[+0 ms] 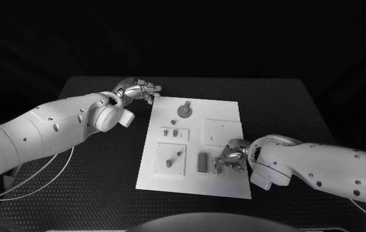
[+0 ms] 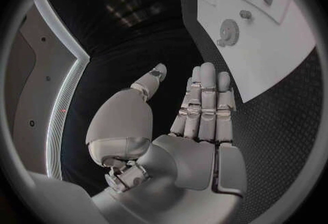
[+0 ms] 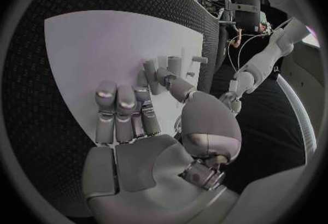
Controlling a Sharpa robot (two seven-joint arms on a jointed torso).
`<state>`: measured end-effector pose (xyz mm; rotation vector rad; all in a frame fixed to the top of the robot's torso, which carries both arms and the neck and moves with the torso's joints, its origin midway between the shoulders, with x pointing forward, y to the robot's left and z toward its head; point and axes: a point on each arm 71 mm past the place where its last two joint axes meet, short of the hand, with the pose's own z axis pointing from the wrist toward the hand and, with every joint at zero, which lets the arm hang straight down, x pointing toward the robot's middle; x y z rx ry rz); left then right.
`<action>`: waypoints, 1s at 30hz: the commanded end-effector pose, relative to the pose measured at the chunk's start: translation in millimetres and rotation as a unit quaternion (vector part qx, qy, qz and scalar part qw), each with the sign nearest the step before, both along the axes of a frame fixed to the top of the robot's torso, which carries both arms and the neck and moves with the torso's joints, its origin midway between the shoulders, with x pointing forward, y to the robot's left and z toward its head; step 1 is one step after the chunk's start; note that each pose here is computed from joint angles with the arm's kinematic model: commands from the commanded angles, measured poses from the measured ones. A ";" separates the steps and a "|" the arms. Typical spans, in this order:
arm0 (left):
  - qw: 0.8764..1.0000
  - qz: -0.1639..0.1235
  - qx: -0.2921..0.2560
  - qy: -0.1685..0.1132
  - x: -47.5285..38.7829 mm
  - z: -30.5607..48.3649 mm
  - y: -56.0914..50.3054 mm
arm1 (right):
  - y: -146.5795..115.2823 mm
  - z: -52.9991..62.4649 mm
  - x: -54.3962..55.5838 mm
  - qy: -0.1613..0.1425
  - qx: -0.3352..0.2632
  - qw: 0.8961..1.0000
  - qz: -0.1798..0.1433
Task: Assemble the parts on the task board
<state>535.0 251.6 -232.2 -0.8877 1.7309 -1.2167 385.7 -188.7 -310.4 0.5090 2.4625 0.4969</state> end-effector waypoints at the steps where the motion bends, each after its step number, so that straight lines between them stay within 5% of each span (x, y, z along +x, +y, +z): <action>1: 1.000 -0.009 -0.003 0.000 -0.5 0.7 -2.4 | 7.2 -2.4 -5.7 0.013 0.011 1.000 0.023; 30: 1.000 -0.010 0.000 0.002 -0.8 0.3 -1.6 | 7.5 -0.3 -7.5 0.010 0.030 0.999 0.031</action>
